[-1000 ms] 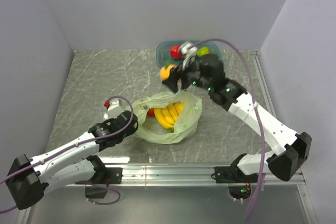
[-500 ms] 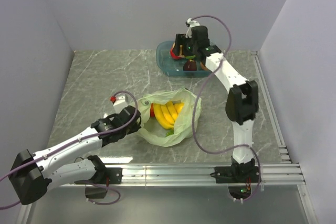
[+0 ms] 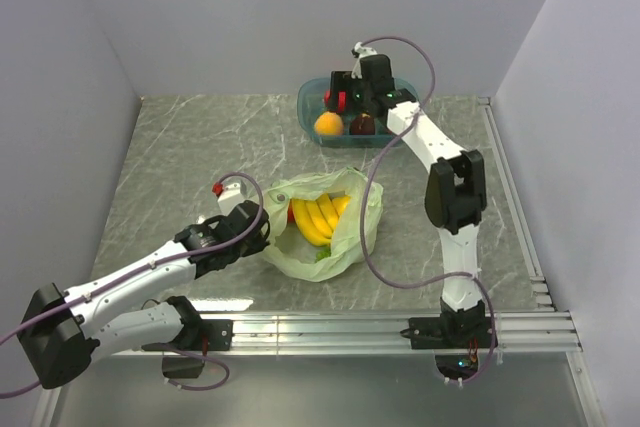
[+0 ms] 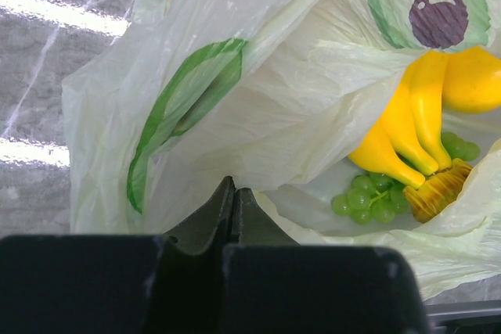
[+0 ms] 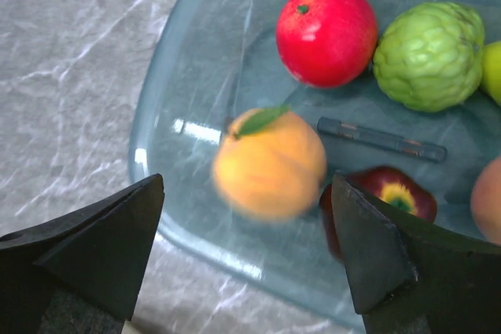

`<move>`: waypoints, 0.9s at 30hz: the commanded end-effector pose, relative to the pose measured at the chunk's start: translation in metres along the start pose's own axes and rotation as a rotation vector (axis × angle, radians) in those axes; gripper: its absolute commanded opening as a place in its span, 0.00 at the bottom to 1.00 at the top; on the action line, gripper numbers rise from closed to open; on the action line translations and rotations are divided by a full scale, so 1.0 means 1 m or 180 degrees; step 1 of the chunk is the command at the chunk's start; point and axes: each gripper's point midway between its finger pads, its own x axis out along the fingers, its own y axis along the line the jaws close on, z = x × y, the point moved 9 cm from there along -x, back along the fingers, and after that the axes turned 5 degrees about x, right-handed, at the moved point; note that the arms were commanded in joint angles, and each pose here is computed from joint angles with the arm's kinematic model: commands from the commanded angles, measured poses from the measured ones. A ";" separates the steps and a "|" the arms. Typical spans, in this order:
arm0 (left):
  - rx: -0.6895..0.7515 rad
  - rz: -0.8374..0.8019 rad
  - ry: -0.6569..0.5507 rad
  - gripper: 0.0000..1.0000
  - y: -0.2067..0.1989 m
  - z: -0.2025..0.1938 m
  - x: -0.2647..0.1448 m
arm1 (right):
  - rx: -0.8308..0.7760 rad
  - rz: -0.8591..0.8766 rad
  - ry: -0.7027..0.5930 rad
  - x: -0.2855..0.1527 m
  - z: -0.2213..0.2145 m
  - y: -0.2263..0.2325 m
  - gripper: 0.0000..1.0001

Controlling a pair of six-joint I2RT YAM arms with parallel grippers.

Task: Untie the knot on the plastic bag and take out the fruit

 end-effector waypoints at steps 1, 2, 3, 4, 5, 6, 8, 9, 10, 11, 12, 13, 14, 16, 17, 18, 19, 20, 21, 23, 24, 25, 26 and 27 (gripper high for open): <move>-0.0016 -0.0138 -0.0059 0.00 -0.007 0.010 -0.009 | -0.0159 0.0178 -0.0432 -0.061 0.036 0.026 0.94; -0.0026 -0.0159 -0.0068 0.00 -0.007 0.010 -0.011 | -0.0214 0.0189 -0.0540 -0.081 0.044 0.033 0.94; -0.0029 -0.0172 -0.0066 0.00 -0.006 0.009 -0.011 | -0.0283 0.0206 -0.0594 -0.090 0.042 0.043 0.94; -0.0025 -0.0186 -0.0066 0.00 -0.006 0.009 -0.011 | -0.0353 0.0124 -0.0545 -0.093 0.032 0.041 0.94; -0.0035 -0.0183 -0.0074 0.01 -0.005 0.009 -0.012 | -0.0382 0.0119 -0.0551 -0.100 0.030 0.045 0.95; -0.0039 -0.0185 -0.0087 0.01 -0.004 0.009 -0.013 | -0.0420 0.0183 -0.0544 -0.118 0.031 0.053 0.94; -0.0030 -0.0199 -0.0105 0.01 -0.003 0.010 -0.015 | -0.0579 0.0267 -0.0516 -0.143 0.020 0.071 0.88; -0.0027 -0.0194 -0.0119 0.00 -0.003 0.011 -0.015 | -0.0621 0.0213 -0.0520 -0.152 0.014 0.075 0.87; -0.0023 -0.0194 -0.0119 0.00 -0.003 0.011 -0.015 | -0.0743 0.0325 -0.0349 -0.154 -0.015 0.090 0.85; -0.0017 -0.0204 -0.0121 0.01 -0.003 0.011 -0.016 | -0.0763 0.0339 -0.0457 -0.175 -0.017 0.097 0.84; -0.0016 -0.0211 -0.0127 0.00 -0.003 0.012 -0.016 | -0.0800 0.0404 -0.0455 -0.182 -0.029 0.105 0.82; -0.0024 -0.0221 -0.0128 0.01 -0.004 0.012 -0.016 | -0.0784 0.0365 -0.0307 -0.181 -0.053 0.104 0.80; -0.0021 -0.0231 -0.0123 0.00 -0.005 0.012 -0.016 | -0.0808 0.0507 -0.0306 -0.196 -0.066 0.120 0.78; -0.0014 -0.0243 -0.0117 0.01 -0.006 0.012 -0.016 | -0.0833 0.0479 -0.0131 -0.199 -0.101 0.121 0.74; -0.0002 -0.0244 -0.0128 0.00 -0.006 0.012 -0.016 | -0.0890 0.0575 -0.0083 -0.208 -0.117 0.132 0.74; 0.0000 -0.0254 -0.0125 0.01 -0.007 0.012 -0.016 | -0.0904 0.0542 0.0069 -0.206 -0.138 0.130 0.74; 0.0010 -0.0260 -0.0118 0.01 -0.007 0.012 -0.015 | -0.0938 0.0563 0.0150 -0.208 -0.150 0.132 0.73; 0.0021 -0.0262 -0.0113 0.01 -0.008 0.012 -0.015 | -0.0967 0.0529 0.0215 -0.208 -0.161 0.133 0.73; 0.0035 -0.0265 -0.0111 0.00 -0.008 0.012 -0.015 | -0.1056 0.0563 0.0325 -0.211 -0.177 0.139 0.73; 0.0048 -0.0279 -0.0086 0.01 -0.008 0.011 -0.014 | -0.1194 0.0390 0.0477 -0.204 -0.202 0.136 0.73; 0.0054 -0.0279 -0.0084 0.01 -0.007 0.011 -0.014 | -0.1274 0.0388 0.0553 -0.204 -0.214 0.139 0.73; 0.0058 -0.0275 -0.0075 0.01 -0.007 0.010 -0.013 | -0.1311 0.0321 0.0625 -0.200 -0.224 0.136 0.73; 0.0060 -0.0288 -0.0069 0.01 -0.007 0.009 -0.013 | -0.1373 0.0218 0.0697 -0.193 -0.234 0.135 0.73; 0.0054 -0.0284 -0.0064 0.01 -0.006 0.008 -0.013 | -0.1430 0.0179 0.0725 -0.191 -0.241 0.136 0.73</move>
